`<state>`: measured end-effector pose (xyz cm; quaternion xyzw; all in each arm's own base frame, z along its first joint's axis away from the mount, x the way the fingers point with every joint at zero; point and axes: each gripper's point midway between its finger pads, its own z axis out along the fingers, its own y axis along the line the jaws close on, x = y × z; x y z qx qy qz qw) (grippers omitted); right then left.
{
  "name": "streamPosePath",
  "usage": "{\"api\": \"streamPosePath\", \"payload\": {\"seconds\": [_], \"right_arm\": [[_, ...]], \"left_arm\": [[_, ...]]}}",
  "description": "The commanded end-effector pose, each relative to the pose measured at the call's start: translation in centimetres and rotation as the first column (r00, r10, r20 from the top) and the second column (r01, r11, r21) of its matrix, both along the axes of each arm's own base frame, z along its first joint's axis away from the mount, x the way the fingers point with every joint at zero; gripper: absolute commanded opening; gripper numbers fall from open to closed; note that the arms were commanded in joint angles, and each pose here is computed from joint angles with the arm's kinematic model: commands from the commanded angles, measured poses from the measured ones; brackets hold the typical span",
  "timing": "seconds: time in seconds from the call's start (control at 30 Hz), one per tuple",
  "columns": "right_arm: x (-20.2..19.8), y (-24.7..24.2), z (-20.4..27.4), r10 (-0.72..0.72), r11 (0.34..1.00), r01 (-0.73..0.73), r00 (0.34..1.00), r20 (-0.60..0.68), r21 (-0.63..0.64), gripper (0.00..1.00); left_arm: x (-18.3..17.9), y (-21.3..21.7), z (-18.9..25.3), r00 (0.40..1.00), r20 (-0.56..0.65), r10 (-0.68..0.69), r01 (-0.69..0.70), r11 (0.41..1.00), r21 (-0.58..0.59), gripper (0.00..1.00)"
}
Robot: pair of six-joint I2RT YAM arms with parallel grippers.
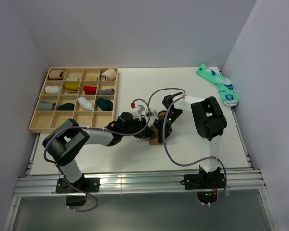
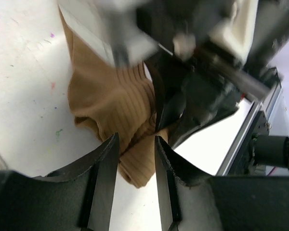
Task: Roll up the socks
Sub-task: Roll the sock at the center of the board.
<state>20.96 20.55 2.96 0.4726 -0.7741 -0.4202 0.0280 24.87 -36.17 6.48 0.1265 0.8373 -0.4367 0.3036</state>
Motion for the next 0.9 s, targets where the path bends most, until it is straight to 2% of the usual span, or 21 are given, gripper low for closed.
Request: {"api": "streamPosePath", "payload": {"seconds": [0.0, 0.3, 0.63, 0.87], "right_arm": [[0.5, -0.2, 0.6, -0.014, 1.000, 0.014, 0.999, -0.030, 0.008, 0.20], [0.7, -0.4, 0.0, -0.025, 1.000, 0.025, 0.998, -0.057, -0.016, 0.20], [1.0, -0.6, -0.4, -0.046, 0.998, 0.042, 0.996, -0.083, -0.045, 0.20], [1.6, -0.7, -1.1, -0.061, 0.996, 0.056, 0.996, -0.068, -0.073, 0.21]], "left_arm": [[-0.4, -1.1, 1.4, 0.991, 0.104, -0.079, 0.085, 0.994, -0.062, 0.41], [-1.7, -2.2, 0.4, 0.981, 0.108, -0.163, 0.171, 0.983, -0.069, 0.45], [-2.1, -2.8, -1.4, 0.977, 0.096, -0.190, 0.194, 0.980, -0.038, 0.48], [-2.2, -2.6, -2.1, 0.979, 0.077, -0.186, 0.189, 0.982, -0.028, 0.43]]}}
